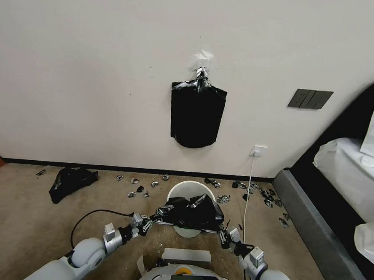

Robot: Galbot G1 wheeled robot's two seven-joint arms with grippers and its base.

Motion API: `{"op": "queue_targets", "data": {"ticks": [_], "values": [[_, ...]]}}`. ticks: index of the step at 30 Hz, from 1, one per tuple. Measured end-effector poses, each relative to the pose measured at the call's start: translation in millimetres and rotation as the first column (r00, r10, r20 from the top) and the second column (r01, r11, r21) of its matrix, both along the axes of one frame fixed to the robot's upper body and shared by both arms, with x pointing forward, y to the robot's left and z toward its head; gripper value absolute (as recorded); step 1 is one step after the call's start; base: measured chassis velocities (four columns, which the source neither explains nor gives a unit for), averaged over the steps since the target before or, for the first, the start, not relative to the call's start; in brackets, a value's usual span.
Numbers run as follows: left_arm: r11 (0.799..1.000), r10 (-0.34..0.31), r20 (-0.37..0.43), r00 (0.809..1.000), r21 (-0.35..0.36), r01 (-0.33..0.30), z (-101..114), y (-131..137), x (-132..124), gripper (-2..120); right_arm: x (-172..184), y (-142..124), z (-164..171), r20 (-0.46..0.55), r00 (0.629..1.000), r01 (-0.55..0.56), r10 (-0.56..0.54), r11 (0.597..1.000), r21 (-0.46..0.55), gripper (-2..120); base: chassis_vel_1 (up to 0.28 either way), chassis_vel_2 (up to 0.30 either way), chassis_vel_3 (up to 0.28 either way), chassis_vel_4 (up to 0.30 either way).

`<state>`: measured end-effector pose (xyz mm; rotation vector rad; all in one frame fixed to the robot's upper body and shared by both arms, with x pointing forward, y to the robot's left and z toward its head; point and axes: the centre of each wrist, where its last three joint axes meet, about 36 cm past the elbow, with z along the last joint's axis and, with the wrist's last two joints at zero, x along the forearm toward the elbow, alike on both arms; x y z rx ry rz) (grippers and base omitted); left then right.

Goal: Place a trash bag onto the trash bin.

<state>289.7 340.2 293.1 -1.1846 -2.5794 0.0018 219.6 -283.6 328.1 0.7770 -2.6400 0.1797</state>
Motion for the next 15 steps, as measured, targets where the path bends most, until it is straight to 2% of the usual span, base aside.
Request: {"op": "queue_targets", "data": {"ticks": [15], "values": [[0.999,0.039,-0.026,0.999,-0.005,-0.039,-23,-6,-3,0,4,-3,-18,-0.002,1.000,-0.010,0.010,0.999,-0.040,0,0.000,0.000,0.000,0.000]]}}
